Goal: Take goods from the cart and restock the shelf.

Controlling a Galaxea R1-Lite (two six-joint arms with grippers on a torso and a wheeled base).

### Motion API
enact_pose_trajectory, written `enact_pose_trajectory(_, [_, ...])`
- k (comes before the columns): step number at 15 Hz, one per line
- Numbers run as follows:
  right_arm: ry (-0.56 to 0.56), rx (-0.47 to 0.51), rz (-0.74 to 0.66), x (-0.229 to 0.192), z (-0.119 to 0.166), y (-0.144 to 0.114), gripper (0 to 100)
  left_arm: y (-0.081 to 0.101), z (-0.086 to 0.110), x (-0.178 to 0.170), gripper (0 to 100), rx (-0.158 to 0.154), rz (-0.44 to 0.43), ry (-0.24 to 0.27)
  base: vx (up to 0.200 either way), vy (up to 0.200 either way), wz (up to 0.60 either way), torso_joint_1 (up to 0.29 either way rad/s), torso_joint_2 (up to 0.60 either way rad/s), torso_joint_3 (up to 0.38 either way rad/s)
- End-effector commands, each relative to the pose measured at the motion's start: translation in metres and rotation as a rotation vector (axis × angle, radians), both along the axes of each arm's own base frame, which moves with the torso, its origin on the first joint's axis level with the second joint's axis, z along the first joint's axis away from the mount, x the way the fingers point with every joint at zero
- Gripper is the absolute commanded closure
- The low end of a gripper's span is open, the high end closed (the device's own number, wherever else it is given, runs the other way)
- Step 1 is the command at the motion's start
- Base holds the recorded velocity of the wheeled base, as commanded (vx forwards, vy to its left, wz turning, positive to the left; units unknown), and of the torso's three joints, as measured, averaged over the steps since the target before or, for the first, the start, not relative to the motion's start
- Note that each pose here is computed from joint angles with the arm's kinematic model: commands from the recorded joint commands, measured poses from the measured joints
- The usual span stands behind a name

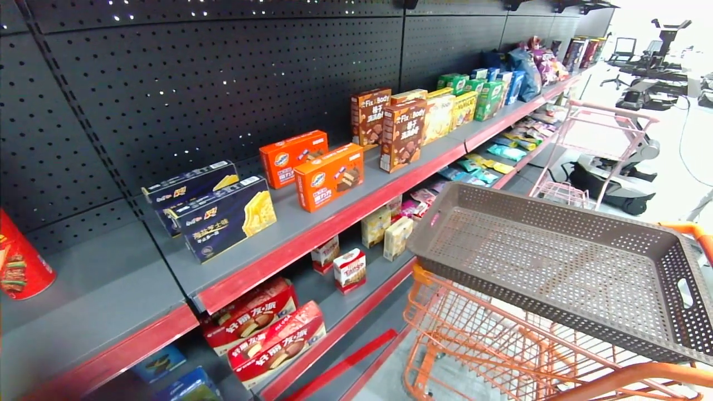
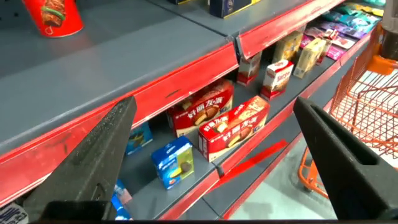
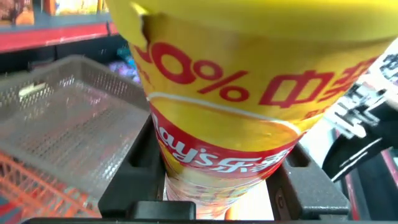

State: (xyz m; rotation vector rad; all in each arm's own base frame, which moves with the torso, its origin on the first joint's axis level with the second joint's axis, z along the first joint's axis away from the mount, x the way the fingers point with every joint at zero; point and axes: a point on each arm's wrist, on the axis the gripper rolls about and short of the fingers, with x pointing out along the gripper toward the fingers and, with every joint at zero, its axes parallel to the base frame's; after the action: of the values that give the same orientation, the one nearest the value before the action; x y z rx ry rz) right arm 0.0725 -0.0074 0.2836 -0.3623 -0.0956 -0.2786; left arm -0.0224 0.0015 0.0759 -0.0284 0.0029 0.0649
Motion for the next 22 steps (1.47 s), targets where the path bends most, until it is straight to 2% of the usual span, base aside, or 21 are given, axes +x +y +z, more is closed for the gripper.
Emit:
enact_pose_trajectory(1, [0.029,0.001,0.000,0.0072,-0.0025,-0.0002,100,0.0000,0.0001,0.0001,0,-0.001,0.000,0.001,0.000,0.000,0.60,0.012,0.00,-0.007])
enact_pose_trajectory(22, [0.039,-0.001,0.024,0.0070,-0.0063,0.0016,100,-0.0002,0.0001,0.0001,0,0.001,-0.010,0.001,0.000,0.000,0.60,0.006,0.00,0.002])
